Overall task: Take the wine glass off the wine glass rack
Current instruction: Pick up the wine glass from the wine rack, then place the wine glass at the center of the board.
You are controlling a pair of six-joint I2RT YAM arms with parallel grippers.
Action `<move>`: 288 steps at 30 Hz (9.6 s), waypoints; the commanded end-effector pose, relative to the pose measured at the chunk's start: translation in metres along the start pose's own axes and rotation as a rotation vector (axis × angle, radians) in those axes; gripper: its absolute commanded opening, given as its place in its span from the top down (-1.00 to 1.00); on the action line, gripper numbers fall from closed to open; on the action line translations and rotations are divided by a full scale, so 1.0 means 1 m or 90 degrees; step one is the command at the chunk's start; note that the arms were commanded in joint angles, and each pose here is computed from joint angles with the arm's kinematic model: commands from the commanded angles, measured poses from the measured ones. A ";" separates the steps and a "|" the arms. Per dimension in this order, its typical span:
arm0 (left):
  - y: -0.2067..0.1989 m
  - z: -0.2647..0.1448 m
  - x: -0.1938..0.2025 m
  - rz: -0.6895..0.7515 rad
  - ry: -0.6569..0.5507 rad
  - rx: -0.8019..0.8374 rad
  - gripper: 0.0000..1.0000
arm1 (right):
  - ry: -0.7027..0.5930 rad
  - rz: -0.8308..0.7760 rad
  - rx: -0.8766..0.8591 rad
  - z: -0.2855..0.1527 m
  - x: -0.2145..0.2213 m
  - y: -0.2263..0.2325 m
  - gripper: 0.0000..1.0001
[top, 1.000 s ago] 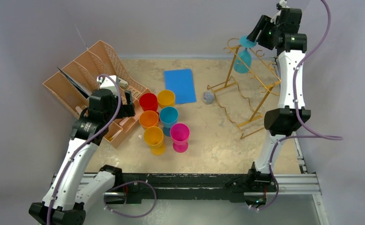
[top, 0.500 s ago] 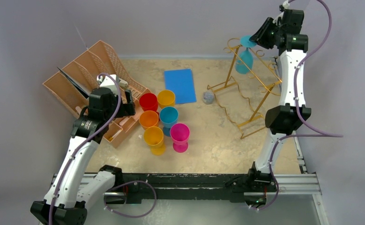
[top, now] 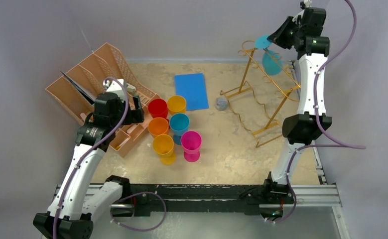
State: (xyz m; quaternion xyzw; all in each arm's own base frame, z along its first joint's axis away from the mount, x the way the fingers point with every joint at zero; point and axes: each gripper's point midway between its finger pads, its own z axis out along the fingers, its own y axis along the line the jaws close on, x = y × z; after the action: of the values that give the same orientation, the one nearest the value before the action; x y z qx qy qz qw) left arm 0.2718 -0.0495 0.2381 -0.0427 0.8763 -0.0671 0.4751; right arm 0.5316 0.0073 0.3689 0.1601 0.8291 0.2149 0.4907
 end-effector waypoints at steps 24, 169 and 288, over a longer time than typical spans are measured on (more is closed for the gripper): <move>-0.004 0.000 -0.011 -0.008 -0.031 0.024 -0.74 | -0.138 0.028 -0.006 -0.038 -0.048 0.019 1.00; -0.211 -0.130 -0.010 0.133 -0.041 0.744 -0.50 | 0.032 -0.438 -0.668 -0.272 0.314 0.201 1.00; -0.246 -0.132 -0.024 0.275 -0.121 0.662 -0.45 | -0.090 -0.881 -0.837 -0.262 0.389 0.138 1.00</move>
State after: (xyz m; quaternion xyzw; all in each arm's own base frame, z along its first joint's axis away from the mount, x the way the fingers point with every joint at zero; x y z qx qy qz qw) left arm 0.1615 -0.2820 0.3448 0.3698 0.6732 -0.4176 0.4855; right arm 0.1226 0.2689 0.2454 -0.5930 0.5035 0.3669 0.5102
